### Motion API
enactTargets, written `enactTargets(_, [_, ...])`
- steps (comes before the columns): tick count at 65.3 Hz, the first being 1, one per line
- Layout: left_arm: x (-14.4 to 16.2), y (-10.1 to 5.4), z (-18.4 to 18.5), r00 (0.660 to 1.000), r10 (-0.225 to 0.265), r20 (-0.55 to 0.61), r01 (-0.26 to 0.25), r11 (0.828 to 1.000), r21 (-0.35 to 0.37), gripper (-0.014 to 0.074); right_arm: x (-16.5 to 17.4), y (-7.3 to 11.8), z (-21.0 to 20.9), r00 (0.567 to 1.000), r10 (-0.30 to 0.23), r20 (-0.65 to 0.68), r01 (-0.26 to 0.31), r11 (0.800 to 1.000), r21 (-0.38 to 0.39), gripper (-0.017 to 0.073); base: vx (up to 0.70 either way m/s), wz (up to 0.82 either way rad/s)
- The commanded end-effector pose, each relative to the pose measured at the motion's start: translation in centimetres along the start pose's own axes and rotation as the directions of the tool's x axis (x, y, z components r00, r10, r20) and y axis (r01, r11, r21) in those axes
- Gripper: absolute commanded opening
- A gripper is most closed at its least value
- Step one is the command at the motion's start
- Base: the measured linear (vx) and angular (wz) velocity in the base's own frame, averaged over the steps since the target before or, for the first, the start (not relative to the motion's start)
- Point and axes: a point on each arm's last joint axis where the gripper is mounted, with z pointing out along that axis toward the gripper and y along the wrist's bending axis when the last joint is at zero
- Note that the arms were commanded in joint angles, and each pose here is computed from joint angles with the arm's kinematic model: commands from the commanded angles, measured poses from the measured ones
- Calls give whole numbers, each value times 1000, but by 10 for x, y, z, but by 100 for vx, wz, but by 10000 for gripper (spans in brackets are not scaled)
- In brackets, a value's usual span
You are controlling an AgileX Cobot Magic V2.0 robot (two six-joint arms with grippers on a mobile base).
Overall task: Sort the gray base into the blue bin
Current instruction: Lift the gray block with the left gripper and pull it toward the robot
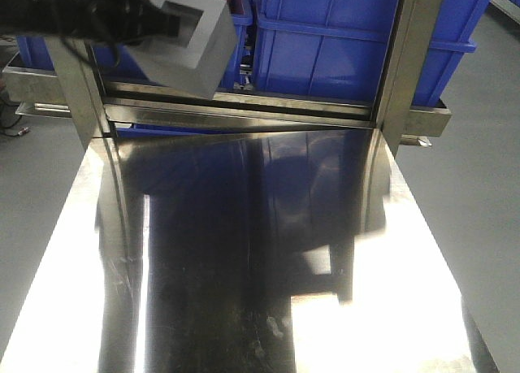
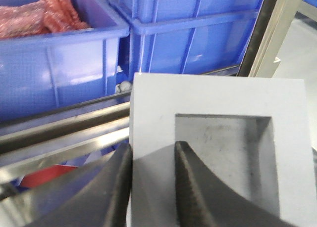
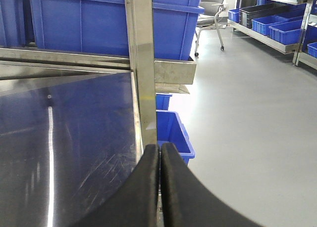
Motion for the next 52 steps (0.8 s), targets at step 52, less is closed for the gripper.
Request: enactTargets(52, [126,-13,-219,855,-2,519,25,999,-37,38,-6,0,0,997,-20,73,20,1000,1,-5,0,0])
